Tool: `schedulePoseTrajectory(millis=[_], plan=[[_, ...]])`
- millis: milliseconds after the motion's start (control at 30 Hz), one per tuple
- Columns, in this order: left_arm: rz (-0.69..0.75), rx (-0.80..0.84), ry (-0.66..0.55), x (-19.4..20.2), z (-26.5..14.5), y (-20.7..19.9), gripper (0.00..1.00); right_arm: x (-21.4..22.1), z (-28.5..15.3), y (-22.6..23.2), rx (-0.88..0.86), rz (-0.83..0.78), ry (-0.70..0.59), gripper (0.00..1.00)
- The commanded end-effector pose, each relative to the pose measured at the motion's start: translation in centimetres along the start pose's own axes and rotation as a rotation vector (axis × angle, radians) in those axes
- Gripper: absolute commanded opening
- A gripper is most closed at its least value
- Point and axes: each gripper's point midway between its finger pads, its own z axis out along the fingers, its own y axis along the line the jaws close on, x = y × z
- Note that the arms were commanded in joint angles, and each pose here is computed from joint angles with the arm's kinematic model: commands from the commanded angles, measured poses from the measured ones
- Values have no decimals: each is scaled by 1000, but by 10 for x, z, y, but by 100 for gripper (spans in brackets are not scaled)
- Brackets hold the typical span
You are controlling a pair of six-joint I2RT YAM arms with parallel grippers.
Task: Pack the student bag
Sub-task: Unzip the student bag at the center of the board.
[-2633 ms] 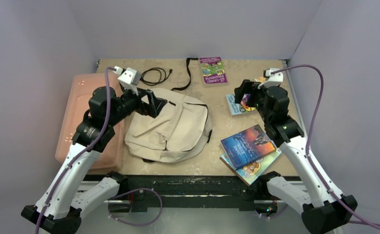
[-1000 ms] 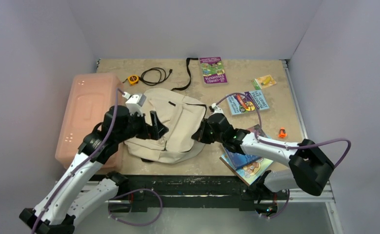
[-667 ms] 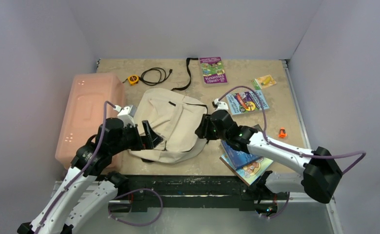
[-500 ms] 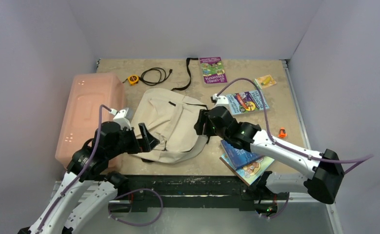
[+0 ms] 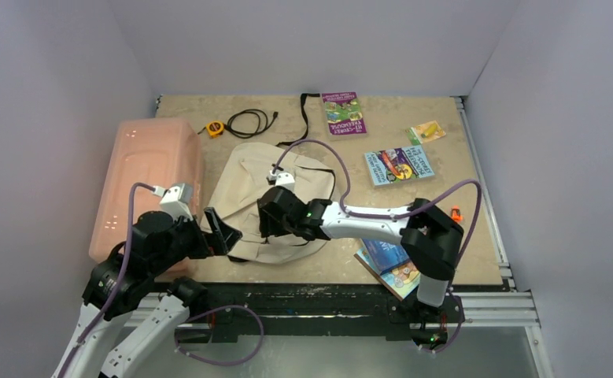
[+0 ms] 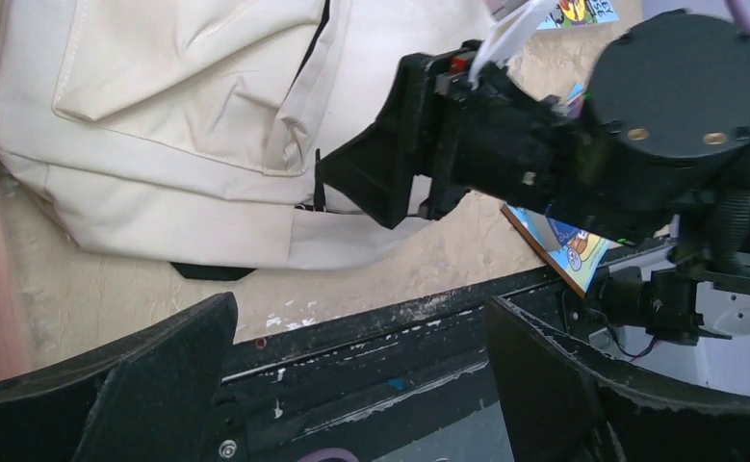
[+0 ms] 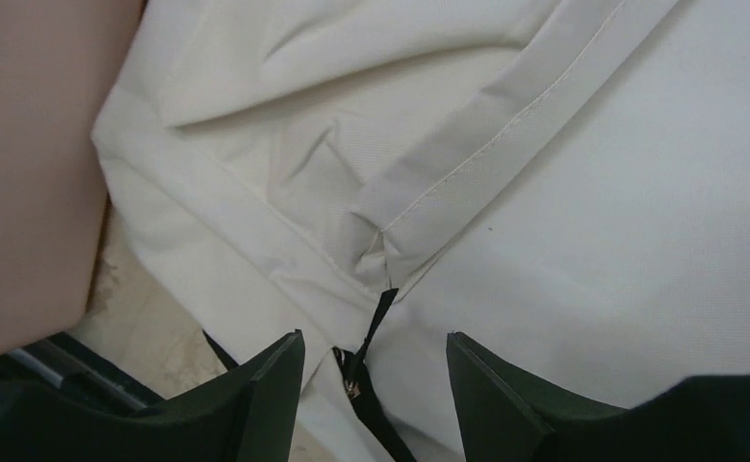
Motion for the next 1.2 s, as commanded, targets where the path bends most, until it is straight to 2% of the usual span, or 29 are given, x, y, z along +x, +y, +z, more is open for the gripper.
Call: schedulePoseTrajectory(millis=[0, 300, 333, 433, 533, 700, 833, 967, 1100, 1167], plan=[[-11, 28, -9, -1, -9, -5, 100, -9, 3, 28, -61, 60, -41, 59], [-40, 77, 50, 8, 9, -15, 100, 20, 37, 19, 10, 25, -12, 46], [-47, 81, 53, 9, 11, -16, 100, 21, 39, 17, 16, 21, -12, 42], [-54, 90, 74, 14, 17, -17, 100, 18, 39, 14, 34, 12, -26, 17], [-49, 89, 104, 21, 24, -15, 100, 9, 28, 8, 50, 10, -64, 0], [-40, 125, 176, 37, 43, -17, 100, -11, -10, 34, -158, 46, -98, 0], [-74, 120, 176, 42, 61, -13, 97, -25, -35, 53, -373, 124, -94, 0], [-235, 78, 181, 51, 76, -7, 93, -29, -44, 54, -422, 142, -92, 0], [-437, -85, 210, 63, 90, 13, 69, -29, -50, 59, -475, 165, -99, 0], [-494, -187, 235, 67, 92, 23, 63, -28, -51, 59, -482, 176, -103, 0]])
